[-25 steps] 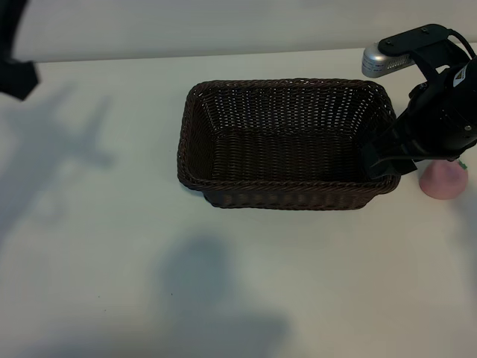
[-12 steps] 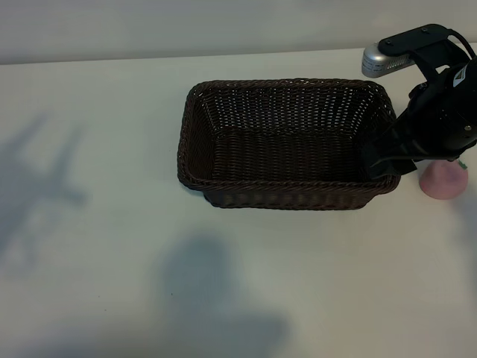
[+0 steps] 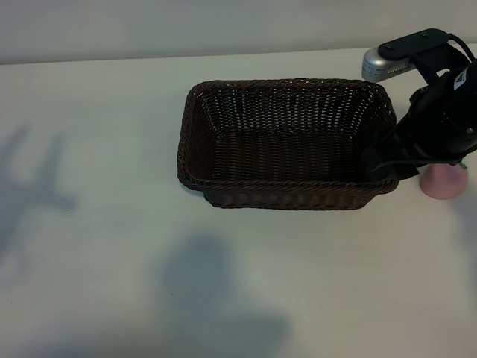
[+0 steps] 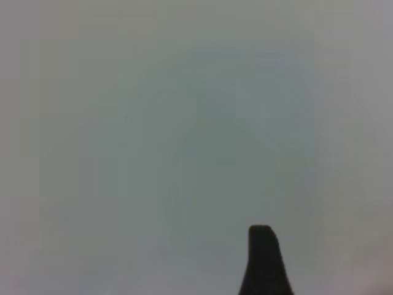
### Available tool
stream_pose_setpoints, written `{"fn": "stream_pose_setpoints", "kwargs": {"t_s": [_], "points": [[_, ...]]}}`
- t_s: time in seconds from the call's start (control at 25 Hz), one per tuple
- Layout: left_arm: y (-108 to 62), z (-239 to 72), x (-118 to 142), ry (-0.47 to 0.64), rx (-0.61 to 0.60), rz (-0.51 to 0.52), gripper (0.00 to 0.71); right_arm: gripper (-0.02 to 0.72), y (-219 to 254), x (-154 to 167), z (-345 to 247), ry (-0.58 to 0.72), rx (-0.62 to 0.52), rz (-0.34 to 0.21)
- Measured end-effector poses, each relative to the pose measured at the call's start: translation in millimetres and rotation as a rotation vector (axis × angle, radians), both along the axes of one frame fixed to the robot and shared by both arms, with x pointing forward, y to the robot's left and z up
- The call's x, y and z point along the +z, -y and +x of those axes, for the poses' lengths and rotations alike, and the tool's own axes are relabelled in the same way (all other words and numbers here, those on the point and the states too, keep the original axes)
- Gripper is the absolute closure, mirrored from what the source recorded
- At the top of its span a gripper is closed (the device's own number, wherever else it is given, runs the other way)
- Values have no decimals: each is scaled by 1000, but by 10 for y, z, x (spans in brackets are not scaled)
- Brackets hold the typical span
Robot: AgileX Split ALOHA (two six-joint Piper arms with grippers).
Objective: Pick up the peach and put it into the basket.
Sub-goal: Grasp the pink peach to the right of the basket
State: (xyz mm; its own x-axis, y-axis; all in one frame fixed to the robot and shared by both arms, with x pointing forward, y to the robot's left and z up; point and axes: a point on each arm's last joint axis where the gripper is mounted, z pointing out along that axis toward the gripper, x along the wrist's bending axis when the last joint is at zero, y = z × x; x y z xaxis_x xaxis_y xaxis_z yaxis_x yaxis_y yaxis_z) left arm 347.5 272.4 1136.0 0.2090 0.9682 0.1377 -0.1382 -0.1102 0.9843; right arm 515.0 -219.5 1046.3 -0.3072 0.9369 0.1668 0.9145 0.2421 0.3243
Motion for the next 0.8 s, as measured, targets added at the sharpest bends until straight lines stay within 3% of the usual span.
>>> {"fn": "stream_pose_setpoints", "kwargs": {"t_s": [0.8], "points": [[-15,11,-47,-8,24,49,210,109,-6,2,2,1,-6,8]]}}
